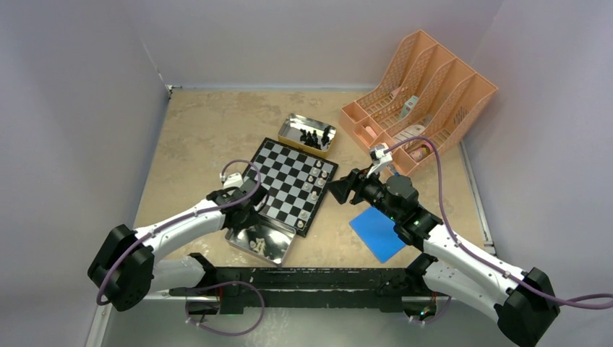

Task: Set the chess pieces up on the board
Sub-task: Pick up the chess piece from the storage box.

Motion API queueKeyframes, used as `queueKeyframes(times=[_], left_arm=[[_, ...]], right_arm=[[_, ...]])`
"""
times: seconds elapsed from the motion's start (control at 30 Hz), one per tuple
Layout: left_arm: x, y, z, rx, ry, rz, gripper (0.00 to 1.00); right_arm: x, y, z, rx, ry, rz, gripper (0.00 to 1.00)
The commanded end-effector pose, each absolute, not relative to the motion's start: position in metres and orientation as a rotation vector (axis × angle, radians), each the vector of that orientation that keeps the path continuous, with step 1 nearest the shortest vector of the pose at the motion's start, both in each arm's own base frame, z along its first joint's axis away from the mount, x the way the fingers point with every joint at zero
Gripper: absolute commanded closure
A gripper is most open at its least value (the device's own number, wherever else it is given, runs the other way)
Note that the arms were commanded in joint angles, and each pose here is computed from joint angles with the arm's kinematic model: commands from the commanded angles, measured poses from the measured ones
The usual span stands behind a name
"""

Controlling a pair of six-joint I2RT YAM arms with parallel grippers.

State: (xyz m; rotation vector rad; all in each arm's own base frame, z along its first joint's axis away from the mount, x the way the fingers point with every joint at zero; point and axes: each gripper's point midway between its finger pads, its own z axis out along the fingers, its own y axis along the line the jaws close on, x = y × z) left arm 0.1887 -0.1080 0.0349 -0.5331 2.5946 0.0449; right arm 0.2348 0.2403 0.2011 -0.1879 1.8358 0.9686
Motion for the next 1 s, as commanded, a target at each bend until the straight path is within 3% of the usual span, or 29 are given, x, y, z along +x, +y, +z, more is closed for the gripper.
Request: queueKeyframes(times=[0.0, 0.7, 0.97], left_arm=[[0.193, -0.109, 0.029, -0.52, 2.584, 0.033, 0.69], [0.184, -0.108, 0.014, -0.543, 2.621, 0.03, 0.75], [0.185, -0.112, 0.016, -0.536, 2.634, 0.019, 0.85]], right_arm=[[0.234, 0.242, 0.214, -0.216, 1.772, 0.988, 0.34], [0.239, 0.243, 0.211, -0.217, 1.779, 0.966, 0.34], [0.239, 0.244, 0.207, -0.216, 1.789, 0.968, 0.35]])
